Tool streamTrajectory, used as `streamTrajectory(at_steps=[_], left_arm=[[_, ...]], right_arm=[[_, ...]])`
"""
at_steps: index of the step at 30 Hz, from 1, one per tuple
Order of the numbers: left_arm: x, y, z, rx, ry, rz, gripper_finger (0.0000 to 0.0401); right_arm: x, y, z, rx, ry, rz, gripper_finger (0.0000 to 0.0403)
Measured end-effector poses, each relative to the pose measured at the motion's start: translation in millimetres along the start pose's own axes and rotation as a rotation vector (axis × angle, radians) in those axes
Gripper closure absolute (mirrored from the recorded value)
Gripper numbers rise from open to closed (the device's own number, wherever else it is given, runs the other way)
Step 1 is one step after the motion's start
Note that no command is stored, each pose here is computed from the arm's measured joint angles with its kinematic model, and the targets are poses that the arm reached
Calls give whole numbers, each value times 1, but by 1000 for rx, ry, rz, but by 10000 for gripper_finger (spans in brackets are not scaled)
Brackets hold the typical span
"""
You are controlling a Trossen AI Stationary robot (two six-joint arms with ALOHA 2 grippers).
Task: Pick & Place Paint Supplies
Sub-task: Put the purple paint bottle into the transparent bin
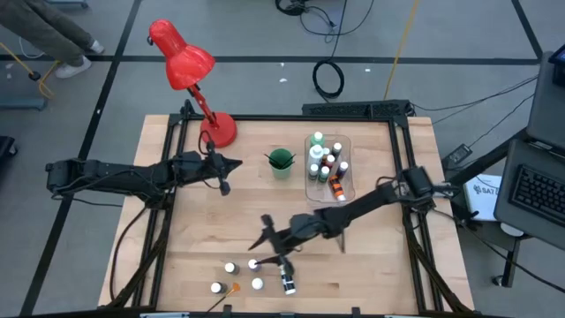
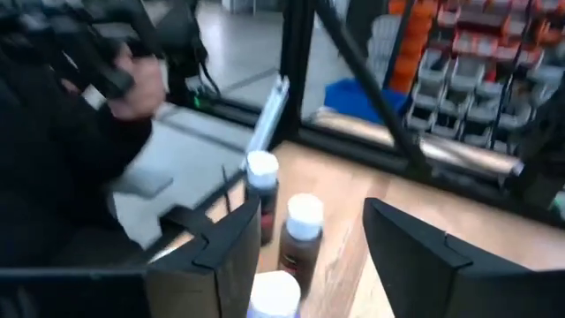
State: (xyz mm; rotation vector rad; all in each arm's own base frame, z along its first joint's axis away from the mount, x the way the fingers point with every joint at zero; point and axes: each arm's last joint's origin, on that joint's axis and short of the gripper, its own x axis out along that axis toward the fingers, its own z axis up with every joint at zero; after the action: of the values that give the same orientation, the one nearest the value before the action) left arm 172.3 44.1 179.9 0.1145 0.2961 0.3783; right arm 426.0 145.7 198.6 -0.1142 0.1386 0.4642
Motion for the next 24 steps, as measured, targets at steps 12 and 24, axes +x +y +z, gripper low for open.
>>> streamTrajectory(at_steps=[12, 24], left_arm=[[0, 0, -2, -21, 16, -2, 382], [0, 0, -3, -27, 35, -4, 382]], right_arm=[[27, 5, -5, 113, 5, 58, 162], [28, 29, -28, 52, 118, -82, 165]])
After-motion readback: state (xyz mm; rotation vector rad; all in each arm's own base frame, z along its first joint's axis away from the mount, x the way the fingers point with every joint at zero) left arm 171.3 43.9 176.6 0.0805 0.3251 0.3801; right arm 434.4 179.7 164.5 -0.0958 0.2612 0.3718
